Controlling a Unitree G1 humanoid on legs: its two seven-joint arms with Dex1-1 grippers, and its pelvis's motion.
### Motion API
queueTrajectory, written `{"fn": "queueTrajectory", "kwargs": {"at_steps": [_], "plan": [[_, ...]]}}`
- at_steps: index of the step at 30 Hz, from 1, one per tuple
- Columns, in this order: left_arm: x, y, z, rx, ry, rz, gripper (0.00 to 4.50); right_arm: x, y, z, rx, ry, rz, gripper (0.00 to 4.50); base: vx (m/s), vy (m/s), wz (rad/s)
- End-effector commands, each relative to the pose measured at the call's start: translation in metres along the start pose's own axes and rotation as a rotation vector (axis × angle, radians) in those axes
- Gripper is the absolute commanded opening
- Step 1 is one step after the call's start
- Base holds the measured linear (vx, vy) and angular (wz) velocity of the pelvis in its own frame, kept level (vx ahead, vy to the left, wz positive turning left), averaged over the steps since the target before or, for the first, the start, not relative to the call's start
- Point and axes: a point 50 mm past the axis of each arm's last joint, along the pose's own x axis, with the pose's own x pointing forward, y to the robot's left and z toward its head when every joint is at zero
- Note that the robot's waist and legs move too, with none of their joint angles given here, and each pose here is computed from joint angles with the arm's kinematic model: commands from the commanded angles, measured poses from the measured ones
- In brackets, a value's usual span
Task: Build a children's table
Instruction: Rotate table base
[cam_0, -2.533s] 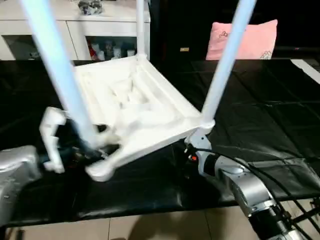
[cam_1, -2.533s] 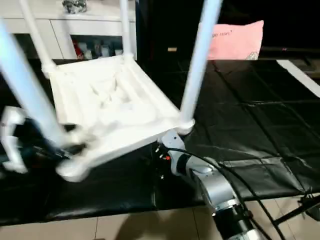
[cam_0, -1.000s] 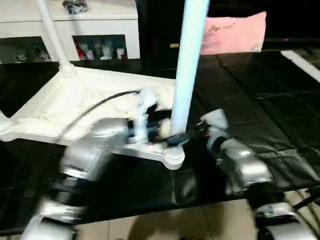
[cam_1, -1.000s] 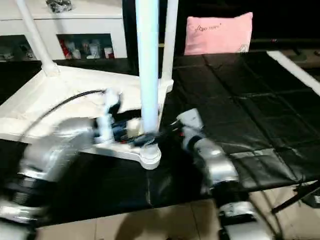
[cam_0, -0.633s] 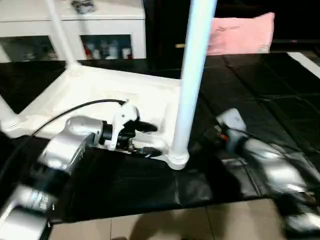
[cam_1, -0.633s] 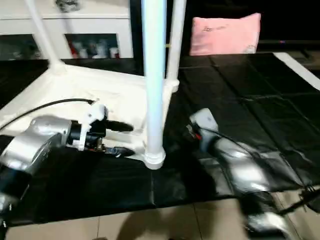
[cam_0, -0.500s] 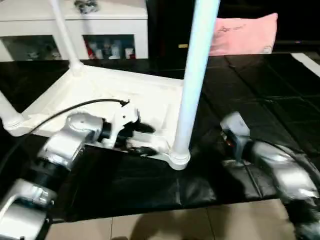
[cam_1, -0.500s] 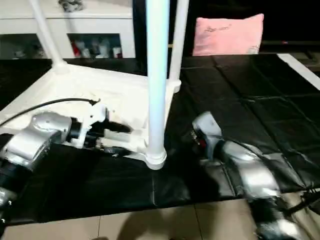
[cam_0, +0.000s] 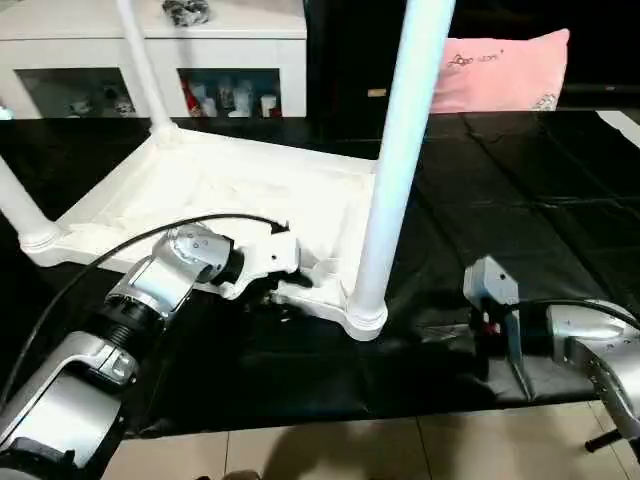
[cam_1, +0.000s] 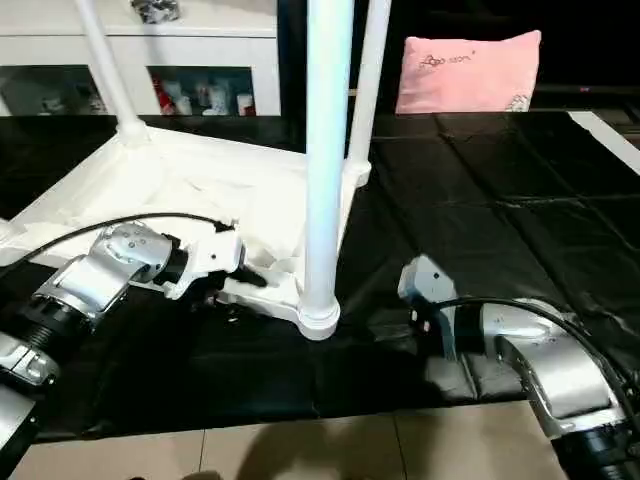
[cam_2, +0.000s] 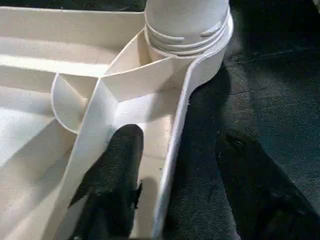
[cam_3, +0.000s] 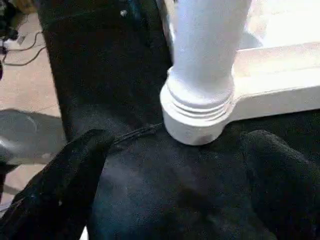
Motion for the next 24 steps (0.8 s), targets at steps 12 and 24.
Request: {"fn": "queueTrajectory", "kwargs": {"at_steps": [12,24], "plan": [[0.023,0.012,0.009,0.112,0.052,-0.012,1.27,0.001,0.009,0.002,0.006,0.024,0.054,4.50,0.000,0.000,0.00],[0.021,0.017,0.005,0.097,0.086,-0.021,0.44,0.002,0.013,0.002,0.018,0.024,0.077,4.50,0.000,0.000,0.00]]}}
